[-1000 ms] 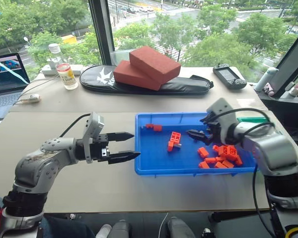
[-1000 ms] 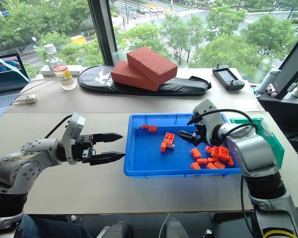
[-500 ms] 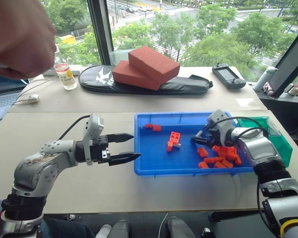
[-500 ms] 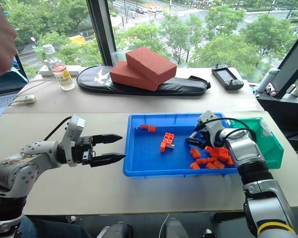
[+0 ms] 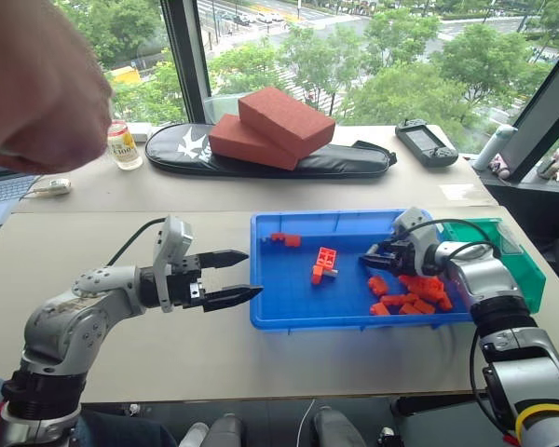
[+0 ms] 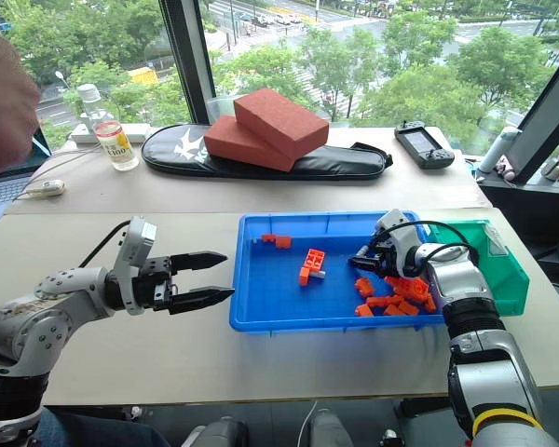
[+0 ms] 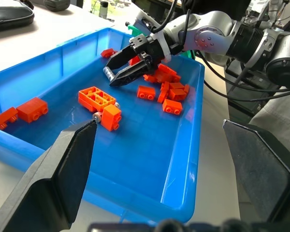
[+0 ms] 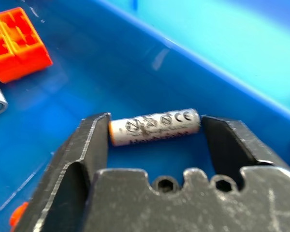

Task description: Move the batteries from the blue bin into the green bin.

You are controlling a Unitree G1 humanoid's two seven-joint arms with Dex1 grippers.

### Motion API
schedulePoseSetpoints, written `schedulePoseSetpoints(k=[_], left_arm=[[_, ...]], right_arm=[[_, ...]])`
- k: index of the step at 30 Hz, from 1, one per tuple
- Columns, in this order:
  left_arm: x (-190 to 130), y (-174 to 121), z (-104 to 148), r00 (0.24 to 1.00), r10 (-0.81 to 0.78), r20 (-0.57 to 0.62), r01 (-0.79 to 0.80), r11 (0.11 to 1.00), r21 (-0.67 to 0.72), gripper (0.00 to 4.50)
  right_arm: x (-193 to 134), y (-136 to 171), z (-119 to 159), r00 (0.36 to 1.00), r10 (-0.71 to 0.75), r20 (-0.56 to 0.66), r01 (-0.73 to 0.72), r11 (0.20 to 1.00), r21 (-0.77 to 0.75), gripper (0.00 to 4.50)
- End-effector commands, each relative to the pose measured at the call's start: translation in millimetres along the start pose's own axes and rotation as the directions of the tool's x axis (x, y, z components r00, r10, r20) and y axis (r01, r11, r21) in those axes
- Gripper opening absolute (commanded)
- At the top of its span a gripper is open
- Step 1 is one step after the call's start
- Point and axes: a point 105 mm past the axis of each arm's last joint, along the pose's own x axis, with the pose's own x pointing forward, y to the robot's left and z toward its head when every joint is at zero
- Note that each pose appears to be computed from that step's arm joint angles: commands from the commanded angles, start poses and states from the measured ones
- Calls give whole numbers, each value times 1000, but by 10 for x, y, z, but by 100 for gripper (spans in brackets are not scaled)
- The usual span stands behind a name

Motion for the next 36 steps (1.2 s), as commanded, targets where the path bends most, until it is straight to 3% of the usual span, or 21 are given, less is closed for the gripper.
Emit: schedulePoseSetpoints(k=[1,4,6,9,14,20,22,26,32,36], left_arm=[[10,-50,98,999,-22,25,21,999,45,450],[1,-45,95,1000,-21,24,20,999,45,450],[-12,-33,89,1000,-15,22,14,999,46,450],[-18,-20,82,1000,-10,20,9,999,45,450],[15,-18,60,1000,-25,16,24,999,40,450],[39,-11,26,999,-39,10,39,999,35,450],[40,-2,28,999,-39,10,38,999,38,450],[-2,42,24,999,-36,3,36,999,39,450],[-13,116,-4,999,-40,-15,41,998,39,450],[0,143,-39,999,-42,-17,42,999,22,450]], right_arm=[[-113,-7,163,998,-24,63,25,1000,-5,251],[-349,-72,469,978,-98,182,98,995,7,251],[-665,-199,698,935,-226,273,229,973,23,251],[-1006,-341,803,869,-385,312,386,920,60,251],[-1571,-677,548,727,-668,160,633,741,223,251],[-1658,-739,205,674,-738,40,704,658,267,251],[-1718,-782,132,640,-768,22,733,619,282,351],[-1715,-743,219,650,-758,53,720,637,276,446],[-1730,-656,530,681,-712,170,666,699,261,446],[-1507,-279,902,794,-527,304,501,850,163,446]])
